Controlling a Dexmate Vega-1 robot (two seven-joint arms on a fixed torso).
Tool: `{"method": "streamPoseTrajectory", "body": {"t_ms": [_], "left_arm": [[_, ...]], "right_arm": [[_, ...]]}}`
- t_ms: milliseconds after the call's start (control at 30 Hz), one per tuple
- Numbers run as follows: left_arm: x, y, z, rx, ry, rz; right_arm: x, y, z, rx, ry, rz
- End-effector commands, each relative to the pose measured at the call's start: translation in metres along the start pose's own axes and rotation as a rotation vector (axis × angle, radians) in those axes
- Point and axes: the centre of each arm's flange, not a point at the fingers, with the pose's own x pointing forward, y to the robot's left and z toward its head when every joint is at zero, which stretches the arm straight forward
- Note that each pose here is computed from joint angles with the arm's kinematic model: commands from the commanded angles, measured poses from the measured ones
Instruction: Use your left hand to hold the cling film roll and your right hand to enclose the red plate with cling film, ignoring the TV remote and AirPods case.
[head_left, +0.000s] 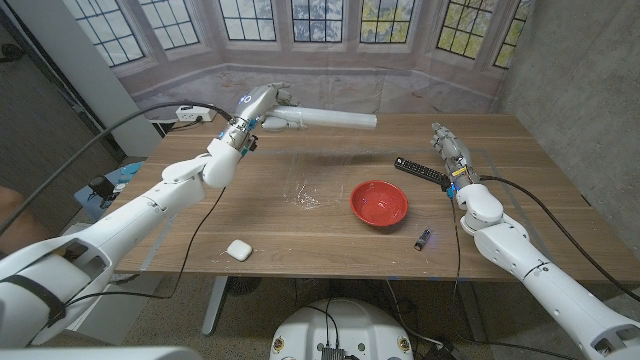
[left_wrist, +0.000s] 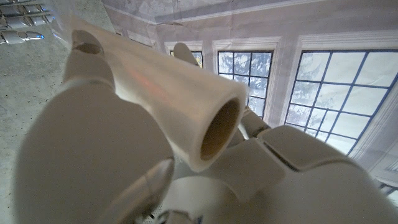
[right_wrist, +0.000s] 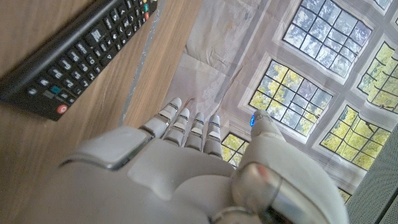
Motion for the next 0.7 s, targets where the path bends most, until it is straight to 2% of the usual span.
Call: {"method": "streamPoseTrajectory", "body": {"t_ms": [33,300,700], "left_arm": [[-0.010,0.014,0.013,-0.027,-0.009,0.037],[-0.010,0.017,0.021,-0.046,-0.020,0.050],[-0.004,0.016,0.038,-0.079,-0.046,0.065]], "right_arm": [[-0.001,0.004,0.000,0.001,-0.009,0.009],[-0.001,0.005,-0.001,0.003,-0.010,0.010],[-0.003,0.006,0.000,0.015,-0.021,0.002]]}}
